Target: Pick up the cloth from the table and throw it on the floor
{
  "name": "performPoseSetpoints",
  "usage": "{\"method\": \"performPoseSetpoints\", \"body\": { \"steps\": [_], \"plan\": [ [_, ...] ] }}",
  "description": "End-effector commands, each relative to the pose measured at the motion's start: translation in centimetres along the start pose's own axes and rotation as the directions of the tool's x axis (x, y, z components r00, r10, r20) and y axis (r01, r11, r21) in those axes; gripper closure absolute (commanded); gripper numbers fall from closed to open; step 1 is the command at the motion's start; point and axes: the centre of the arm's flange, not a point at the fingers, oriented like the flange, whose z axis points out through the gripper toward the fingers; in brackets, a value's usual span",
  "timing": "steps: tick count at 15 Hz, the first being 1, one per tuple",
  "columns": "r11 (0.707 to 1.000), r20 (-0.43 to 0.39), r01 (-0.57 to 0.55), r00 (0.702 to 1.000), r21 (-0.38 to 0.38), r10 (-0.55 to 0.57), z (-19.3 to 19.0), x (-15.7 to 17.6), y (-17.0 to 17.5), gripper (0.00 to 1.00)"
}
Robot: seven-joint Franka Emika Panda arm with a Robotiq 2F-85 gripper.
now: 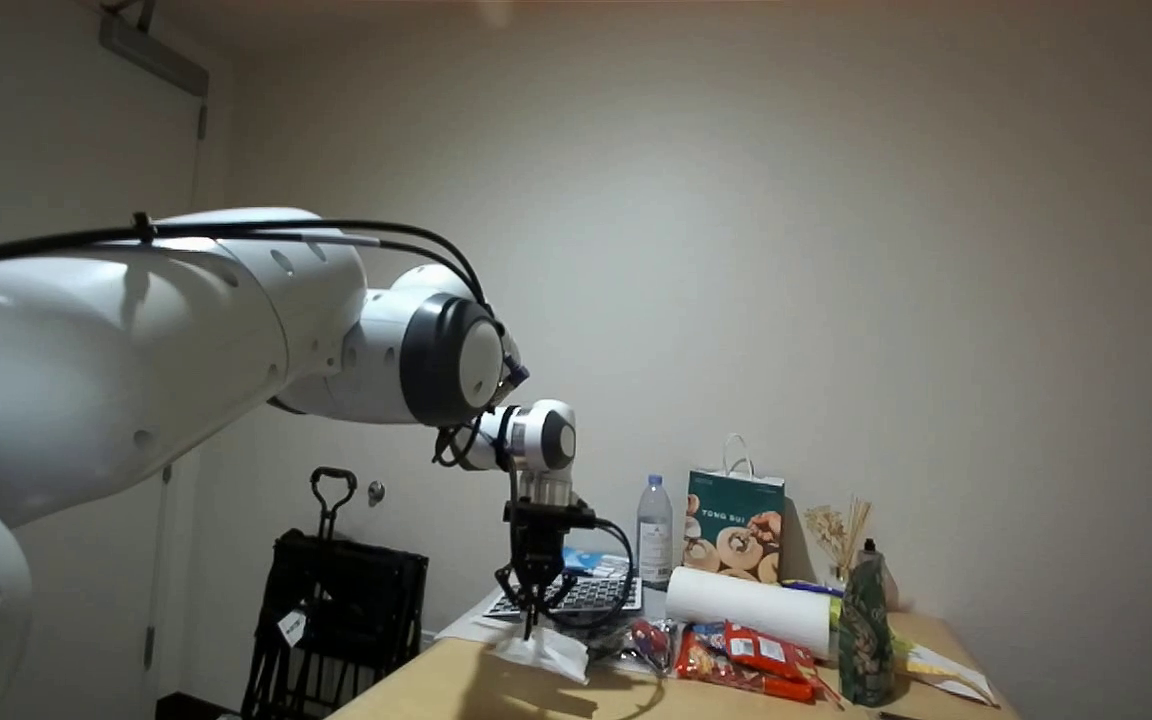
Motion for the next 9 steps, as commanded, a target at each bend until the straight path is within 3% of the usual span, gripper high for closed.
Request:
{"method": "performPoseSetpoints", "body": {
  "steps": [1,4,7,8,9],
  "plan": [
    [0.992,0.125,0.127,0.984,-0.012,-0.125,1.4,3.7,-4.6,0.96],
    [0.972,0.212,0.23,0.953,-0.048,-0.216,2.7,5.6,-9.3,0.96],
    [0.94,0.239,0.329,0.923,-0.089,-0.301,3.1,6.6,-12.0,0.95],
    [0.932,0.243,0.345,0.919,-0.113,-0.311,3.1,6.3,-11.8,0.96],
    [0.953,0.221,0.291,0.938,-0.088,-0.266,4.1,4.3,-13.1,0.95]
  ]
}}
